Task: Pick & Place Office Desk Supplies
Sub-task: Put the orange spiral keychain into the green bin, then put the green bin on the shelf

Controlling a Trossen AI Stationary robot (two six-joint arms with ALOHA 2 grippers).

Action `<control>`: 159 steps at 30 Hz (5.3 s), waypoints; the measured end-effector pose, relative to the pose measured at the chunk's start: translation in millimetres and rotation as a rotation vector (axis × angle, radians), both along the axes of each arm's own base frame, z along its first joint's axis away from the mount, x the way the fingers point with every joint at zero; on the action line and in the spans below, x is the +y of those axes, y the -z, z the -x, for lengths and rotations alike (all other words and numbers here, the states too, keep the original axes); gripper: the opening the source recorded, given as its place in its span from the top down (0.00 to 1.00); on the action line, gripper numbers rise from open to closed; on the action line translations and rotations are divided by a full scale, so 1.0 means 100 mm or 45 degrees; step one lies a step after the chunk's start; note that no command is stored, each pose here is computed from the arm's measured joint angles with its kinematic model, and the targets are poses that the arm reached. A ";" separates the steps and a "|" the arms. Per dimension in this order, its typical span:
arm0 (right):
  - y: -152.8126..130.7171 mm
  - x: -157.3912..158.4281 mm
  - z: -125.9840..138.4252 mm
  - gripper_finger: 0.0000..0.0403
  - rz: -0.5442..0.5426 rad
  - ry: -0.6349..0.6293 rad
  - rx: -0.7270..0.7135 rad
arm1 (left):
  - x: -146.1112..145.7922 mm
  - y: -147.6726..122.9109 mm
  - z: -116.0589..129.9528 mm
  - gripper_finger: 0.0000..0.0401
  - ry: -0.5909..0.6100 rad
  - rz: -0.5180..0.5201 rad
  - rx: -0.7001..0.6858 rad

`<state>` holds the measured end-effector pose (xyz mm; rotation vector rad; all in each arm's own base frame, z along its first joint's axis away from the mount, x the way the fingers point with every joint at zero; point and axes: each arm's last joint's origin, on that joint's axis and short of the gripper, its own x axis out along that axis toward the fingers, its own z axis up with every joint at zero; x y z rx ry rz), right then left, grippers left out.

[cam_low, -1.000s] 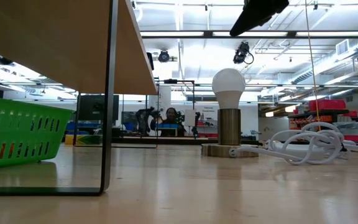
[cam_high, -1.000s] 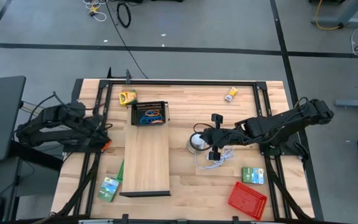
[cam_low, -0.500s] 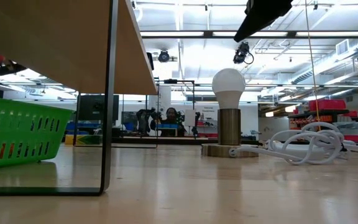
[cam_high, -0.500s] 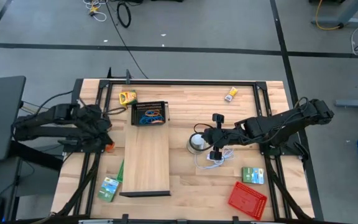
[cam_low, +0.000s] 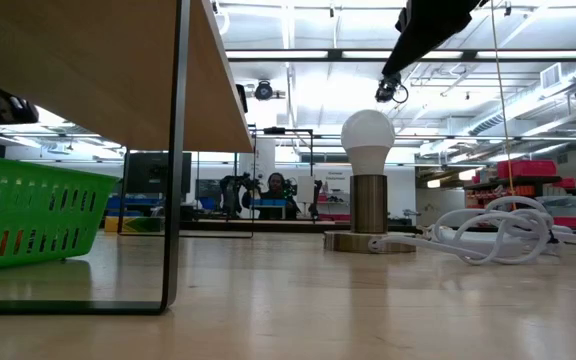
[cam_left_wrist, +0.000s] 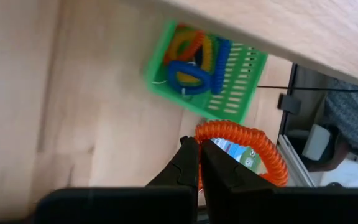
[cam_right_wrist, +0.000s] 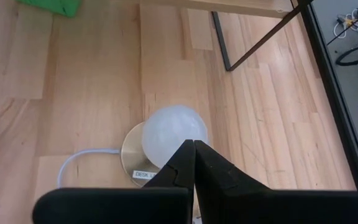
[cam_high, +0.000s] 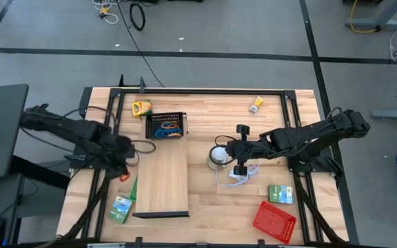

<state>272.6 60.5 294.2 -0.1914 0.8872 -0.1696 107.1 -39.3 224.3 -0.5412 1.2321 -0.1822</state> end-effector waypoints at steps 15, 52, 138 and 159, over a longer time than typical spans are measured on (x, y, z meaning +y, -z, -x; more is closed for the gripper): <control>0.02 -0.01 0.03 0.98 0.017 -0.008 0.045 | -0.50 0.24 -0.39 0.99 0.090 -0.143 -0.023; 0.02 -0.01 0.03 0.98 0.026 -0.028 0.055 | -0.54 0.30 -0.28 0.46 -0.207 -0.217 0.147; 0.02 0.00 0.03 0.98 0.122 -0.164 0.089 | -0.91 0.61 0.02 0.98 -0.170 -0.382 0.349; 0.02 0.01 0.03 0.98 0.119 -0.162 0.085 | -0.89 0.40 0.16 0.98 -0.096 -0.214 0.278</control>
